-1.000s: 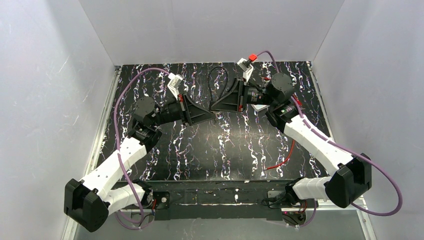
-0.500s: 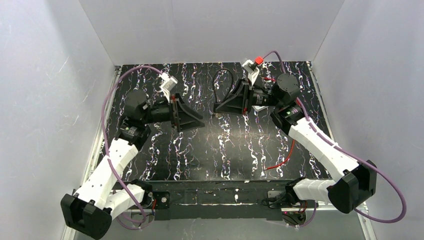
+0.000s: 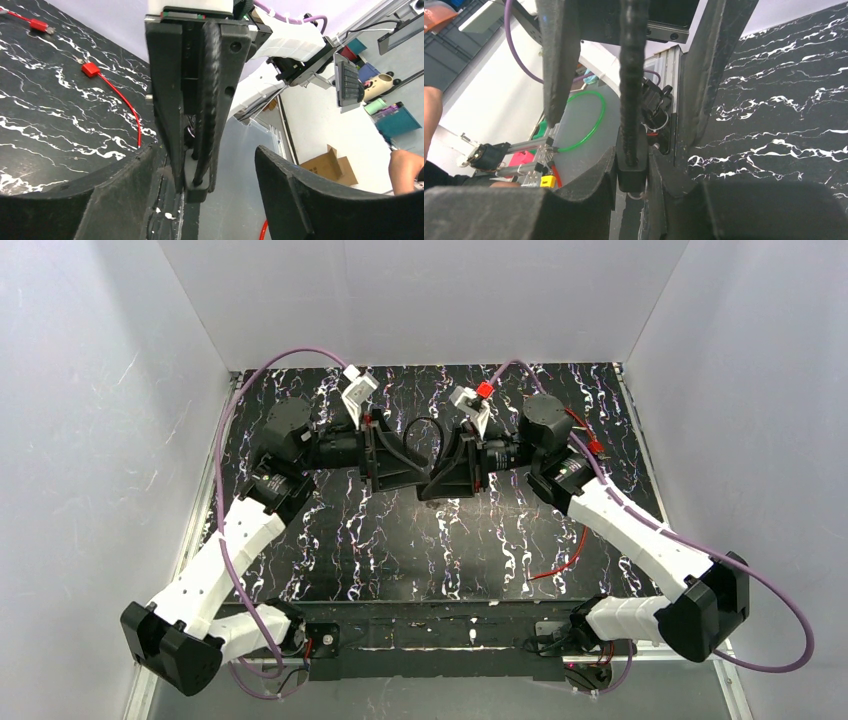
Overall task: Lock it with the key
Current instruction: Remove the key from the lock.
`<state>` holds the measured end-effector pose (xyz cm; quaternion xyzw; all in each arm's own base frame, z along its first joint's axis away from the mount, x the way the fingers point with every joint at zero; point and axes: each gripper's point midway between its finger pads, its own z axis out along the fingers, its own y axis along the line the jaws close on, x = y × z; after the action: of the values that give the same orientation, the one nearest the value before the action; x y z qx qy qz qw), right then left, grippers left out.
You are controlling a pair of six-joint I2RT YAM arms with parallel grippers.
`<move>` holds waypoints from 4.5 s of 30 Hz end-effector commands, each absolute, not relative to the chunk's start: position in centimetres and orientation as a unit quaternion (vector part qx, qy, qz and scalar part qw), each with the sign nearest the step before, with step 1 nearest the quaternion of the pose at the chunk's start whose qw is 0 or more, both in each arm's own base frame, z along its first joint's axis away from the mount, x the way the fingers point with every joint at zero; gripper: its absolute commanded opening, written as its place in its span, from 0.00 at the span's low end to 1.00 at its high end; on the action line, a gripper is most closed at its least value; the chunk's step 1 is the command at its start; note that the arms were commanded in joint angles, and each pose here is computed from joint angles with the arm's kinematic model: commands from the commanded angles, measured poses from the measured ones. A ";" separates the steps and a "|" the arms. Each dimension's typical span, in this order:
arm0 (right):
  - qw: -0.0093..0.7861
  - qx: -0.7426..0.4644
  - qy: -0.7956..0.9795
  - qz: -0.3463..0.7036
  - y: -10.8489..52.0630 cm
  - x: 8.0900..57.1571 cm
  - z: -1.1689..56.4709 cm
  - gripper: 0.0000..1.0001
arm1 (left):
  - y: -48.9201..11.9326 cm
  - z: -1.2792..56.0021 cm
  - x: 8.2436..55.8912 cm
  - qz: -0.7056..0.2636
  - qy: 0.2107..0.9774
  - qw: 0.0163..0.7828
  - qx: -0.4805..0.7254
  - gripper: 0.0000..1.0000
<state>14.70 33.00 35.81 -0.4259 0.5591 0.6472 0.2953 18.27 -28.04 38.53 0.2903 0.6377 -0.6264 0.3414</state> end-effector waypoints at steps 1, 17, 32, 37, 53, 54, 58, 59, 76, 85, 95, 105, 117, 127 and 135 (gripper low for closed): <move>0.324 -0.459 0.523 0.641 33.4 14.0 37.9 0.01 | -28.6 40.4 18.4 -0.624 0.627 0.368 0.288 0.60; 0.319 -0.459 0.542 0.628 34.0 15.0 37.3 0.01 | -29.6 38.0 19.3 -0.628 0.651 0.329 0.271 0.17; 0.313 -0.405 0.588 0.627 30.6 21.6 35.6 0.92 | -28.3 39.2 23.9 -0.654 0.656 0.320 0.200 0.00; 0.325 -0.360 0.596 0.640 31.6 23.7 33.3 0.93 | -28.3 39.1 25.2 -0.657 0.655 0.329 0.178 0.00; 0.329 -0.326 0.548 0.697 32.9 20.5 36.5 0.90 | -28.6 37.8 26.3 -0.662 0.661 0.293 0.196 0.00; 0.327 -0.323 0.549 0.698 33.1 20.5 36.4 0.88 | -28.6 37.9 26.4 -0.662 0.660 0.296 0.196 0.00; 0.323 -0.317 0.552 0.700 33.8 21.1 36.2 0.78 | -29.0 38.2 26.7 -0.664 0.661 0.294 0.191 0.00; 0.323 -0.315 0.552 0.701 34.0 21.3 36.2 0.76 | -29.1 38.3 26.7 -0.664 0.660 0.294 0.192 0.00; 0.317 -0.300 0.541 0.719 34.8 21.4 36.5 0.35 | -29.6 37.8 26.8 -0.663 0.663 0.294 0.184 0.00; 0.318 -0.280 0.550 0.720 34.9 22.1 36.1 0.01 | -28.9 38.4 29.1 -0.655 0.667 0.319 0.157 0.42; 0.407 -0.200 0.562 0.692 34.5 30.8 39.0 0.01 | -24.2 37.5 34.5 -0.602 0.682 0.410 0.070 0.75; 0.422 -0.105 0.555 0.709 34.3 33.7 38.5 0.01 | -24.4 34.5 33.4 -0.629 0.659 0.408 0.065 0.73; 0.419 -0.094 0.543 0.722 33.8 33.0 38.9 0.01 | -26.1 34.0 32.4 -0.649 0.650 0.390 0.061 0.46; 0.410 -0.103 0.537 0.730 34.6 32.0 39.2 0.01 | -27.5 33.8 31.9 -0.658 0.649 0.377 0.068 0.36; 0.406 -0.112 0.528 0.737 34.9 31.5 39.6 0.01 | -27.8 33.9 31.7 -0.664 0.647 0.370 0.062 0.27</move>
<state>32.76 35.39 35.81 -0.0841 0.5814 0.7185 0.3723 31.87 -27.79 32.71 0.0566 0.6625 -0.6578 0.3539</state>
